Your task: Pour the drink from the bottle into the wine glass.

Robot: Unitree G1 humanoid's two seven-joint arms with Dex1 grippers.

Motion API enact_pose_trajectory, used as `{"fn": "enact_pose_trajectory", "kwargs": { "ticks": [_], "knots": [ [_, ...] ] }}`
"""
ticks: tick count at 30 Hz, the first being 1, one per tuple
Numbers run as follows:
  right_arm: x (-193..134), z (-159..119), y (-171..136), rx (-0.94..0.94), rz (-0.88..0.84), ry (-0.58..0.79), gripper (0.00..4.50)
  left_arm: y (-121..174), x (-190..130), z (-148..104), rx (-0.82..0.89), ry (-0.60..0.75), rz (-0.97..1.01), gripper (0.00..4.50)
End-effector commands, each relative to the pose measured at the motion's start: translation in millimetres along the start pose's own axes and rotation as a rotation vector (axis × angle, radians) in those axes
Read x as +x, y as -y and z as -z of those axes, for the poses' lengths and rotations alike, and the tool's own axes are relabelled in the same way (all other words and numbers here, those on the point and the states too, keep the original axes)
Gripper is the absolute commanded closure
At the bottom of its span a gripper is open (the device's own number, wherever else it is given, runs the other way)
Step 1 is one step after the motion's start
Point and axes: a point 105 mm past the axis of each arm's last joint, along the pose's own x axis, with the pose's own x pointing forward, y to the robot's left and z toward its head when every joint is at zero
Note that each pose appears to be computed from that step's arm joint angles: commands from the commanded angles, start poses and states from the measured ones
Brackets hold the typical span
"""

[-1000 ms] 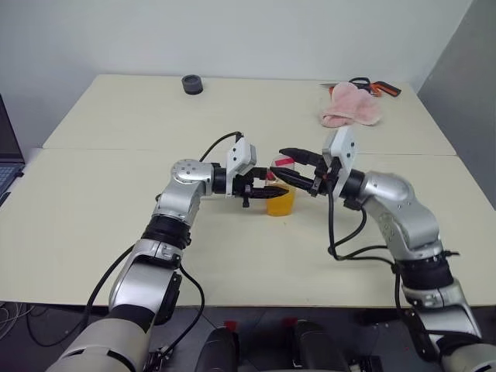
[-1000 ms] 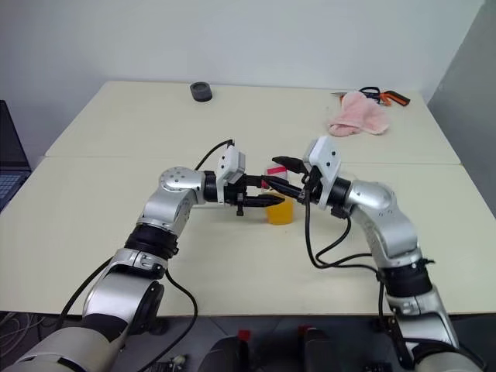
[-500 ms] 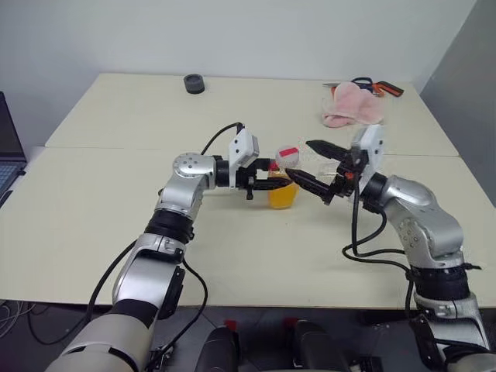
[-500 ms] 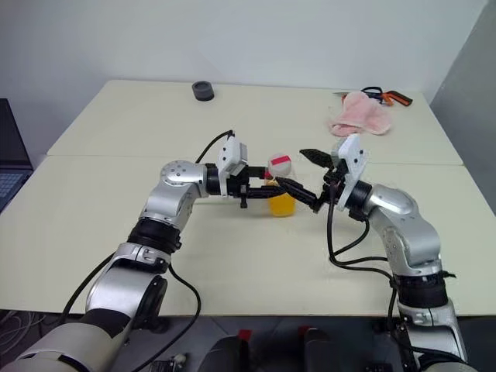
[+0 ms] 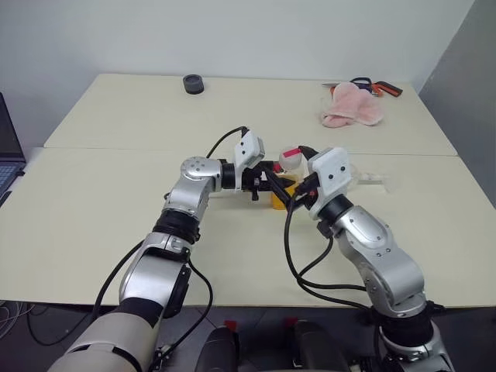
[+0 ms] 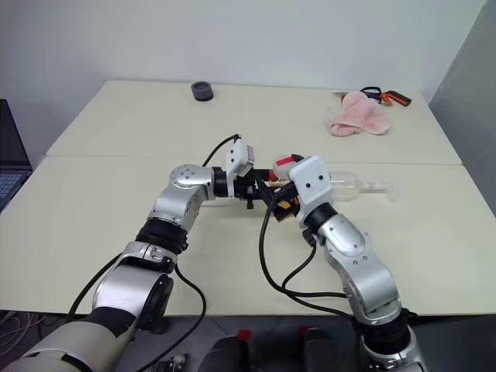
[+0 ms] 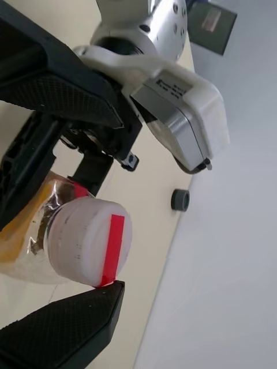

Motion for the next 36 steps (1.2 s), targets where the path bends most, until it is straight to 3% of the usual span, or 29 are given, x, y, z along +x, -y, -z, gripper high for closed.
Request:
{"fn": "enact_pose_trajectory", "kwargs": {
  "ticks": [1,6,9,14,16,21,25,29,33,36],
  "knots": [
    [2.4,-16.0,4.2,0.012,0.047,0.068,0.00,-3.0,3.7,-22.3,0.080,0.038,0.007,2.82],
    [3.5,-13.5,9.4,0.060,0.076,0.055,0.00,-3.4,2.6,-21.9,0.087,0.035,0.005,2.82],
    [3.1,-12.3,9.7,0.067,0.075,0.051,0.51,-3.1,2.5,-21.2,0.089,0.035,0.004,2.82],
    [3.5,-10.7,7.6,0.063,0.065,0.044,2.20,-2.9,2.6,-21.1,0.092,0.037,0.004,2.82],
    [3.6,-12.1,6.8,0.049,0.057,0.051,2.67,-2.6,2.7,-20.9,0.093,0.037,0.006,2.82],
    [3.9,-13.5,-7.2,0.023,-0.080,0.085,2.67,0.0,2.2,-21.8,0.091,0.040,0.029,2.82],
    [4.3,-10.2,-18.9,-0.003,-0.391,0.106,2.67,3.3,0.4,-26.1,0.092,0.047,0.070,2.82],
    [4.3,8.7,-7.4,-0.010,-0.677,-0.033,2.67,6.3,-1.7,-32.6,0.103,0.066,0.111,2.82],
    [18.8,17.1,25.8,0.004,-0.700,-0.127,2.67,5.6,-4.3,-36.6,0.138,0.069,0.118,2.85],
    [18.3,14.0,31.6,-0.004,-0.729,-0.125,2.67,4.2,-6.1,-38.1,0.143,0.072,0.109,2.85]
  ]
}}
